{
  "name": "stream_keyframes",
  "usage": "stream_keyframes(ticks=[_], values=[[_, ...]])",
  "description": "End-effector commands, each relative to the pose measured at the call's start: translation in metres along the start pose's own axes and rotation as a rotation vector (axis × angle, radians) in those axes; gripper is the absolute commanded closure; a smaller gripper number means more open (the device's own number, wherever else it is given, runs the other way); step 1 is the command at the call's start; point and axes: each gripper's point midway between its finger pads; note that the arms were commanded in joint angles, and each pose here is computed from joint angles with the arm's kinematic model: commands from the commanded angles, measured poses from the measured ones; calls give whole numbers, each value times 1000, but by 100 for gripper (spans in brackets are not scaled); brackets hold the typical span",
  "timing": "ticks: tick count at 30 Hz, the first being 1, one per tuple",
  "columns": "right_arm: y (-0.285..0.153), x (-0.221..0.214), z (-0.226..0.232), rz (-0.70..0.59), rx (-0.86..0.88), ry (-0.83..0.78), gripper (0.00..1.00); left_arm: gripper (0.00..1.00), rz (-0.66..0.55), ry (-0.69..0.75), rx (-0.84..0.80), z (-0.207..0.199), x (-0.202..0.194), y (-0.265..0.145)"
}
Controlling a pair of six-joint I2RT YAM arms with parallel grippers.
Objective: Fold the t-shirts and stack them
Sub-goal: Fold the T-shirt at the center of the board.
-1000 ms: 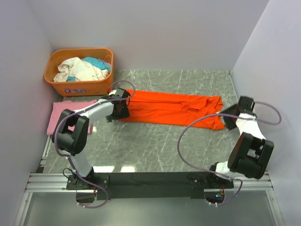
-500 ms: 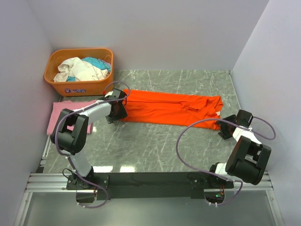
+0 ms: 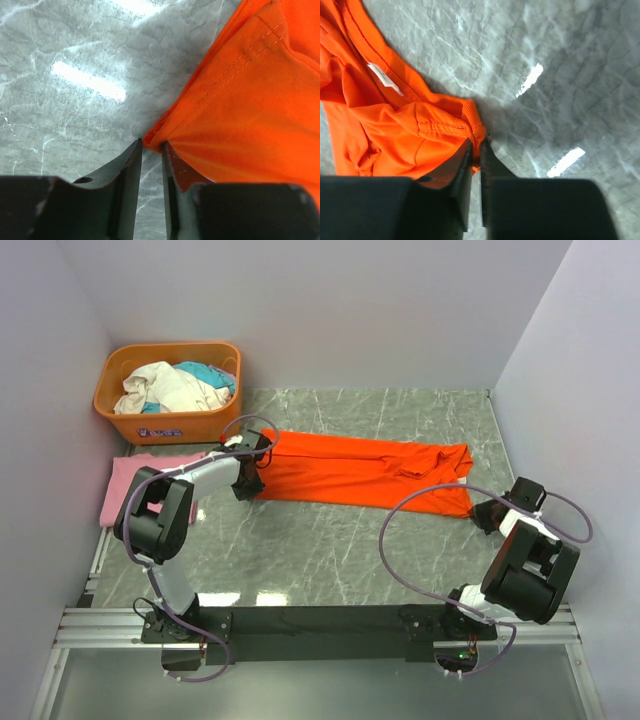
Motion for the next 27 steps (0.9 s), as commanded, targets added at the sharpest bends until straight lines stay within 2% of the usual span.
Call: stream_keyframes(ticks=[1,2,3,8,12,14,15,16,18,19,21,23,27], values=[[-1,20,-3,-64,-15,-24,92,73,16,8,83,15,-8,9],[-3,24,-5,-76,-28,-28,98,73,15,9,86,16,-8,8],[-6,32,-5,-95,-38,-39,100,74,14,6,92,18,-8,8],[-20,56,-26,-174,-119,7,100,74,15,5,131,31,-12,3],[-17,55,-33,-163,-153,11,100,71,49,0,101,33,-23,-1],[-16,52,-37,-150,-174,13,95,68,71,-2,96,37,-33,0],[-16,53,-37,-150,-174,13,93,64,73,-6,87,37,-34,-2],[-18,52,-38,-150,-179,15,85,60,84,-5,87,40,-39,-2],[-23,56,-36,-166,-186,19,75,48,87,-13,69,38,-40,-6],[-27,57,-35,-176,-182,23,66,45,86,-13,65,39,-39,-7],[-32,58,-27,-191,-163,25,60,39,71,-18,54,38,-34,-14],[-40,60,-15,-217,-131,14,53,28,49,-17,39,35,-26,-22],[-50,55,15,-245,-52,-29,49,9,-21,-23,4,31,-2,-50]])
Point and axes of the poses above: each gripper's point midway between its finger pads, its own y axis out along the fingers, its own z axis along the line the jaws close on, x = y × z, and after that the axes turned 4 degrees about -y, right-handed
